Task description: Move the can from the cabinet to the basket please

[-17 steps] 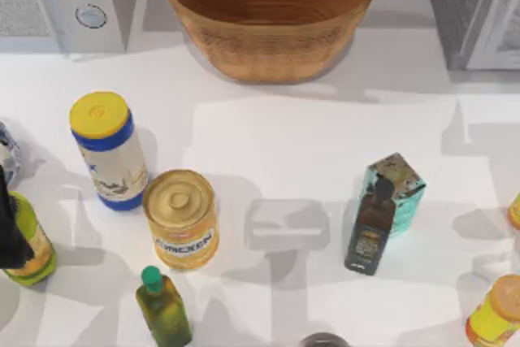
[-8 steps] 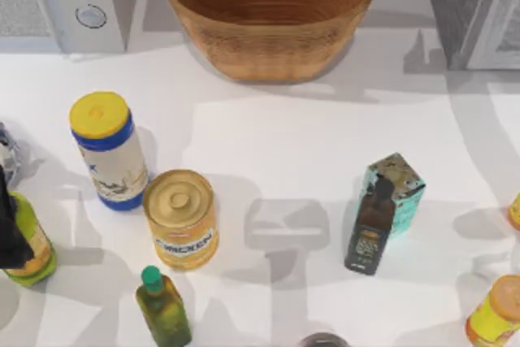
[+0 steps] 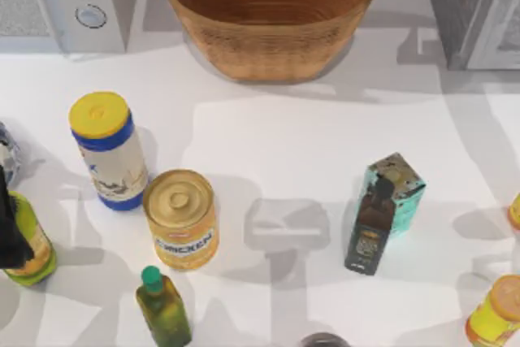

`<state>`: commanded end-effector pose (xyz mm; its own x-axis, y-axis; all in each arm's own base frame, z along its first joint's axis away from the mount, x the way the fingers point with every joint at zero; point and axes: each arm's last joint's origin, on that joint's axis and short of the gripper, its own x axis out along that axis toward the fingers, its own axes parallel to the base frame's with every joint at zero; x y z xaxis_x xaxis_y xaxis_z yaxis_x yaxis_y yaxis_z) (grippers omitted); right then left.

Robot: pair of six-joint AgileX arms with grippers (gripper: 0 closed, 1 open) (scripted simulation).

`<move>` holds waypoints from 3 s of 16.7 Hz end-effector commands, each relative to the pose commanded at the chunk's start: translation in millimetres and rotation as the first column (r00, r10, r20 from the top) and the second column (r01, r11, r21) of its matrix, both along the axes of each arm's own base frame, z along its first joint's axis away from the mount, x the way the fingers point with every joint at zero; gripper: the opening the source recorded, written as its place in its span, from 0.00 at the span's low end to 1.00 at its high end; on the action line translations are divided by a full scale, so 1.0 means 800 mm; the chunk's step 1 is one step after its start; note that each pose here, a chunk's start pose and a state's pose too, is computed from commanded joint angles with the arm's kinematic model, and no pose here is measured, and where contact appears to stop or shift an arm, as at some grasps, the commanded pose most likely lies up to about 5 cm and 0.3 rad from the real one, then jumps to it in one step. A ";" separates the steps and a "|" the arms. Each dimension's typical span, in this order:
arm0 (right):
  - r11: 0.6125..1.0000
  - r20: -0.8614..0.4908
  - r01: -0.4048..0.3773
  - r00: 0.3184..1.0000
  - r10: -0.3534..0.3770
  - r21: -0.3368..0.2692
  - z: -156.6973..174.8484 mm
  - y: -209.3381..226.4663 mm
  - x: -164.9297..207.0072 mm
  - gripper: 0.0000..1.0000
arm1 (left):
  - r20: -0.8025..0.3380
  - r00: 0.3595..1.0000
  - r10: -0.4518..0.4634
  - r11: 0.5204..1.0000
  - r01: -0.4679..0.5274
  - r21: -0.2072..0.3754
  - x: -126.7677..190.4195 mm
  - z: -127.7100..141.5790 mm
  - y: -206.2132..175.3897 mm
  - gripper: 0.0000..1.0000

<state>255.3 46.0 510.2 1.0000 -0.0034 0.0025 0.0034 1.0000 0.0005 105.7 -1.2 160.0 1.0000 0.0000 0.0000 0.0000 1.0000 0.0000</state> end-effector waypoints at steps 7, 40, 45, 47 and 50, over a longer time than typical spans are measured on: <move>1.000 0.004 0.003 1.000 -0.003 -0.002 -0.002 0.070 0.015 1.00 | 0.000 1.000 0.000 1.000 0.000 0.000 0.000 0.000 0.000 1.00; 1.000 0.007 0.003 1.000 -0.003 -0.003 -0.004 0.098 0.090 0.02 | 0.000 1.000 0.000 1.000 0.000 0.000 0.000 0.000 0.000 1.00; 1.000 0.007 0.003 1.000 -0.003 -0.003 -0.004 0.098 0.090 0.00 | 0.000 1.000 0.000 1.000 0.000 0.000 0.000 0.000 0.000 1.00; 1.000 0.007 0.003 1.000 -0.003 -0.003 -0.004 0.098 0.090 0.00 | 0.000 1.000 0.000 1.000 0.000 0.000 0.000 0.000 0.000 1.00; 1.000 0.007 0.002 1.000 -0.002 -0.001 -0.003 0.098 0.088 0.00 | 0.000 1.000 0.000 1.000 0.000 0.000 0.000 0.000 0.000 1.00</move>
